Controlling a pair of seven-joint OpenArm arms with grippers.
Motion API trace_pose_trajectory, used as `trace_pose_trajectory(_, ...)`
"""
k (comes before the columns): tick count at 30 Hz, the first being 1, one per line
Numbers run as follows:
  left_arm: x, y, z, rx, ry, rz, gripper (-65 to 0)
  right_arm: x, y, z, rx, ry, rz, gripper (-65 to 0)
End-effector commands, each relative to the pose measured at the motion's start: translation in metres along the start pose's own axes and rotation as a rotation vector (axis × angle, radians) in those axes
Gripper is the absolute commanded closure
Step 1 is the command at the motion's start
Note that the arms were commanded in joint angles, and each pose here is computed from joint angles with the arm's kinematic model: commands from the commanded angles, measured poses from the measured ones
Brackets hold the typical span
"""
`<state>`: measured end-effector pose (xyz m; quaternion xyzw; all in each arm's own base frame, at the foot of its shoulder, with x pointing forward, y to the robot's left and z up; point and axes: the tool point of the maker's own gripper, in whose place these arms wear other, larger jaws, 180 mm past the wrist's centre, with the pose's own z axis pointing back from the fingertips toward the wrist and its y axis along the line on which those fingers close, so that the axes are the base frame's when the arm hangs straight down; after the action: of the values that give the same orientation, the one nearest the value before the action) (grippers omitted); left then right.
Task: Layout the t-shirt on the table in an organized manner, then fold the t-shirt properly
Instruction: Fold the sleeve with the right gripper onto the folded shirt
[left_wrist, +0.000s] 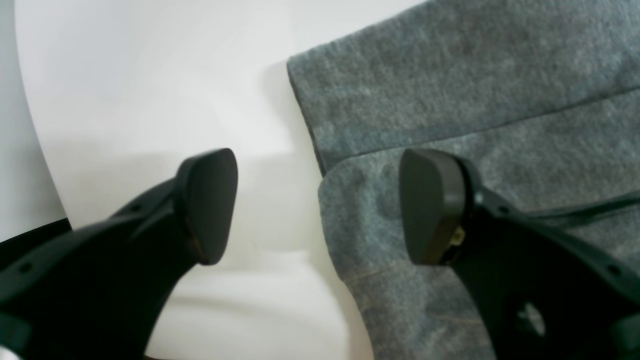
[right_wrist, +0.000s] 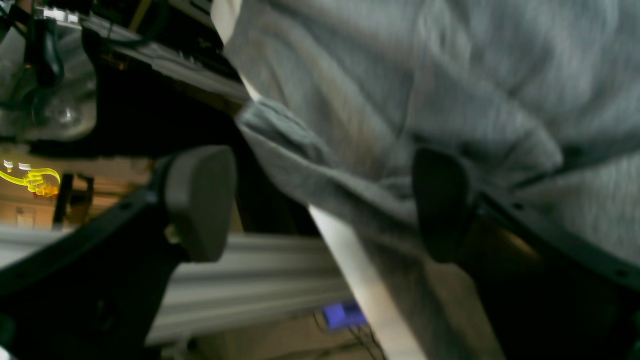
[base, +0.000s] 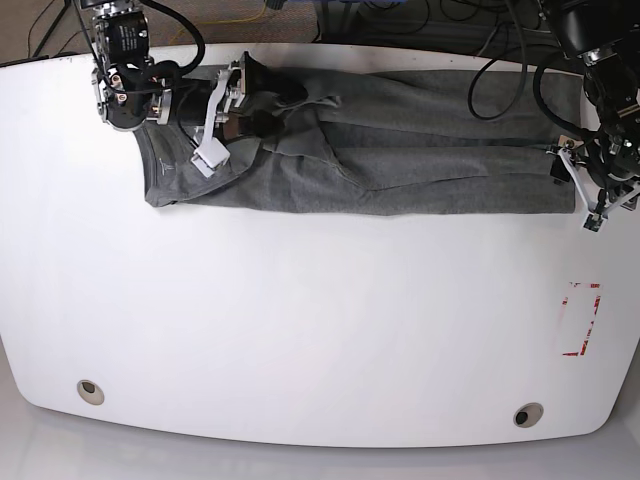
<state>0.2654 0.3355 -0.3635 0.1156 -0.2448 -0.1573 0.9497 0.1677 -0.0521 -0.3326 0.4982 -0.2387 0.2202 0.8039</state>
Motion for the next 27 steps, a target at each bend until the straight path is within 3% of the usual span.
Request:
trace_pose_trajectory(1, 0.009, 0.011, 0.006, 0.028, -0.030, -0.008, -46.4, 0.019, 0.014, 0.006, 0.028, -0.045, 0.065, -53.9)
trace_pose_trajectory(7, 0.009, 0.009, 0.006, 0.025, -0.033, -0.008, -46.4, 0.029, 0.017, 0.011, 0.017, -0.046, 0.121, -53.9)
trace_pose_trajectory(14, 0.012, 0.008, 0.011, 0.033, -0.048, -0.017, -46.4, 0.044, 0.008, 0.006, -0.012, -0.111, 0.128, -53.7)
trace_pose_trajectory(24, 0.018, 0.002, 0.023, 0.049, -0.086, -0.027, -46.4, 0.030, -0.005, -0.015, -0.127, -0.047, 0.175, -53.6)
trace_pose_trajectory(27, 0.011, 0.002, 0.024, 0.055, -0.081, -0.001, -46.4, 0.014, -0.005, -0.018, -0.135, -0.017, 0.150, -48.5)
